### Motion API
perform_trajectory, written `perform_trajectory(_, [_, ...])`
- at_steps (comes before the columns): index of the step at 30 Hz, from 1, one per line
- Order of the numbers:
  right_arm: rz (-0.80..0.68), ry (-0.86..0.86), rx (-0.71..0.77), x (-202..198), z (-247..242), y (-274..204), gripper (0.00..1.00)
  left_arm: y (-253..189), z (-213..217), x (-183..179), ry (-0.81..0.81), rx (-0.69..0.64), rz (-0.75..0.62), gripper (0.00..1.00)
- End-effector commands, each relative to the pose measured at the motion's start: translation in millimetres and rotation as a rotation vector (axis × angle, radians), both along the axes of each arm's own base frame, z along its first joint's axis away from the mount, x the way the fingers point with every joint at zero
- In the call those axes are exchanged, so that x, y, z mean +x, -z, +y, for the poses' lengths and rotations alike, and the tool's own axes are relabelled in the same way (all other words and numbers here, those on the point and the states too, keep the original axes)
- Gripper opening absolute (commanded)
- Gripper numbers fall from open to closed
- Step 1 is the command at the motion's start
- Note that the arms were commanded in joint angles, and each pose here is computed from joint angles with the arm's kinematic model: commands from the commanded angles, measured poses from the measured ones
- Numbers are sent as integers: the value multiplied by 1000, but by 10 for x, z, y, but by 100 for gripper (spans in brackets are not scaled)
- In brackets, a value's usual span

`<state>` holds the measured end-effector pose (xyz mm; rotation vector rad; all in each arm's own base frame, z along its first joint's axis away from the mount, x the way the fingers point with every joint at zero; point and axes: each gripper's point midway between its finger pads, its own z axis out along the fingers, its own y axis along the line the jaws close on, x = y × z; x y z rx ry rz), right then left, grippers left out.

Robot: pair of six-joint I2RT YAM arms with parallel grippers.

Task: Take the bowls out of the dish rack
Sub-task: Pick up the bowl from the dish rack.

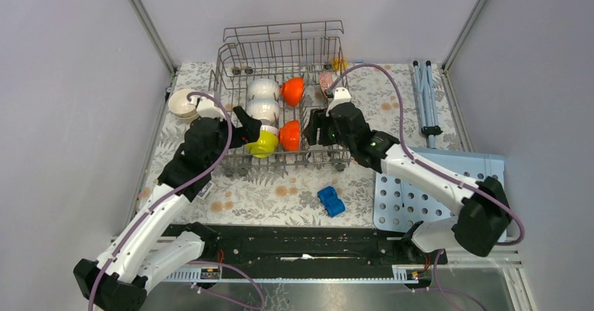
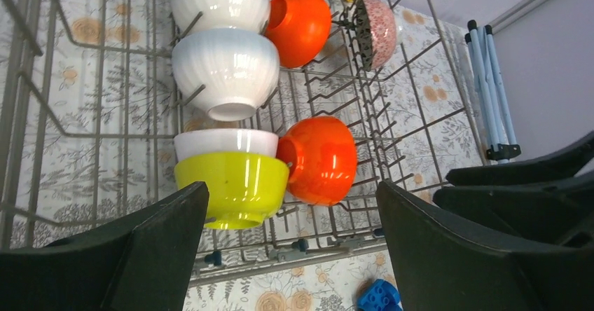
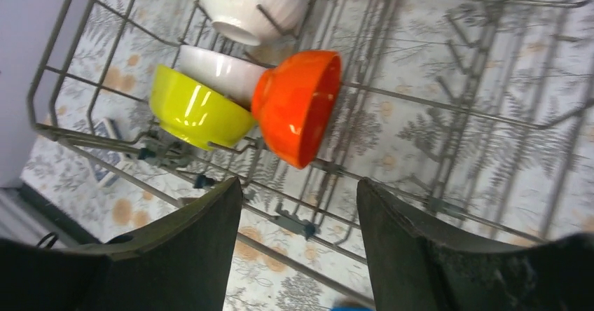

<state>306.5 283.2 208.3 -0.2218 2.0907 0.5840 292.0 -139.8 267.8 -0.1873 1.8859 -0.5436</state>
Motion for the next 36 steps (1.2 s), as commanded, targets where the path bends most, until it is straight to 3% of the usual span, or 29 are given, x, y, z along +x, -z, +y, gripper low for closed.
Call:
perform_trajectory(1, [4,-83,196,150,389,-262,67,21,122,-44,-65,-35,-19,93])
perform_trajectory(12, [155,-90,453,543,502,28,67,33,168,-109,-72,-41,-28,93])
perform_trajectory(27, [254,-93,354,606,541,463,62,83,109,-105,-48,-48,-9,93])
perform_trajectory(36, [303,-128,382,565,632,544,58,106,93,-105,-42,-50,-1,93])
